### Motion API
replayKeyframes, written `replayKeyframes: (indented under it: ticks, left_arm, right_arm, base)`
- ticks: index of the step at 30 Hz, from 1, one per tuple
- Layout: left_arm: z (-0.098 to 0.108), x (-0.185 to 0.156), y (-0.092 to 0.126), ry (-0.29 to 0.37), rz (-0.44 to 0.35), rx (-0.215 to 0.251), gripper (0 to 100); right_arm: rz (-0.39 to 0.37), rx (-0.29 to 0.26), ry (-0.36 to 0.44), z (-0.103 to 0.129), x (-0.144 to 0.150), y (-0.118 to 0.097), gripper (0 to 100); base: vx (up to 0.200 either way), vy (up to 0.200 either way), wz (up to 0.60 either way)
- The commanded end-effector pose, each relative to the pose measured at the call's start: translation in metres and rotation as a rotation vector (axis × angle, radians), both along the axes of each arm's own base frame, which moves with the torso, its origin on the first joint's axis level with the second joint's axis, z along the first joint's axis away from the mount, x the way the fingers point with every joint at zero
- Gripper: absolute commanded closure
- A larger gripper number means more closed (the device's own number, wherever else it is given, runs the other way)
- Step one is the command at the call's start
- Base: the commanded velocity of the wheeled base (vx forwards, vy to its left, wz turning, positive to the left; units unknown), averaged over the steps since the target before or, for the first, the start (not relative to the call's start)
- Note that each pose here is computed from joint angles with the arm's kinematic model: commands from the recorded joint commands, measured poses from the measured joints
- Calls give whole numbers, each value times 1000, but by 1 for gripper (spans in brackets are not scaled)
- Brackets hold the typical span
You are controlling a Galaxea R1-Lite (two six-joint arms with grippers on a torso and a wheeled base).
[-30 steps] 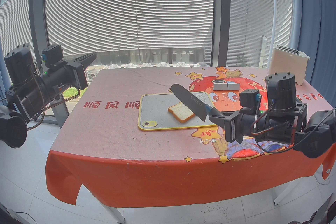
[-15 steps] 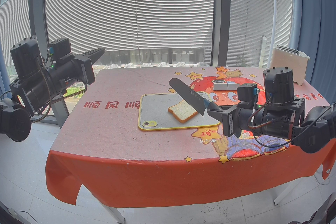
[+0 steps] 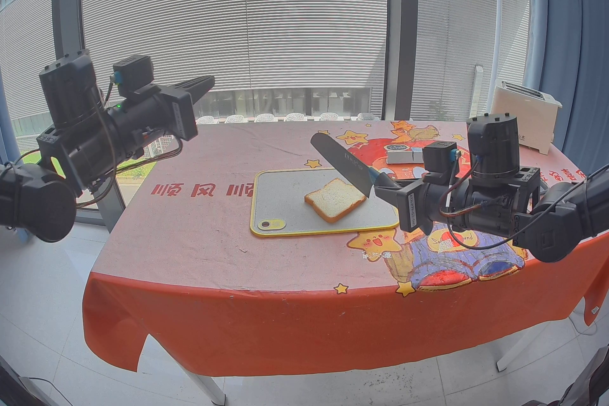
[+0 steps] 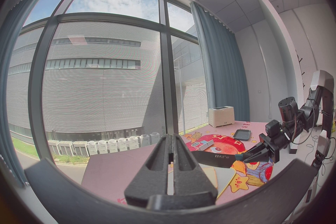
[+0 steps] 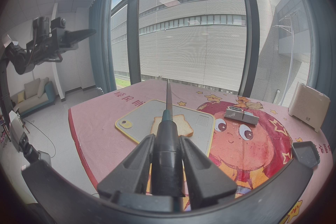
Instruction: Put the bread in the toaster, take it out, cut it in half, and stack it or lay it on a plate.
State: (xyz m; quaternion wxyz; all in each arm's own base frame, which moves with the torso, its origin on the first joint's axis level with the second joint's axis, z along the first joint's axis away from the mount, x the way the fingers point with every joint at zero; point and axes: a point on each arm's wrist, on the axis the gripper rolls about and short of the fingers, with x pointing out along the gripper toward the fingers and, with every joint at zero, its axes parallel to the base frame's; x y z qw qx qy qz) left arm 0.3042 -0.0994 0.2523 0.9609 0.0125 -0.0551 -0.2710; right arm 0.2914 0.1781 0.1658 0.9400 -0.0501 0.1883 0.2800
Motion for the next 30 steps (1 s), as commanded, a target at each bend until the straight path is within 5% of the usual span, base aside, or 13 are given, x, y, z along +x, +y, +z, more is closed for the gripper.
replayKeyframes:
  ticks: [1, 10, 22, 25, 30]
  left_arm:
    - [-14, 25, -25, 34, -46, 10, 100]
    - [-43, 52, -48, 88, -136, 40, 100]
    - [-49, 64, -61, 101, -158, 56, 100]
    - [-51, 61, -60, 146, -160, 70, 100]
    - [-31, 42, -56, 186, -162, 83, 100]
  right_arm:
    - [1, -28, 33, -15, 7, 3, 100]
    - [13, -45, 57, -23, 2, 4, 100]
    - [9, -52, 71, -27, 0, 1, 100]
    - [6, -49, 67, -26, 1, 0, 100]
    - [16, -48, 64, -24, -3, 2, 100]
  base:
    - [0, 0, 0]
    - [0, 0, 0]
    - [0, 0, 0]
    - [0, 0, 0]
    - [160, 0, 0]
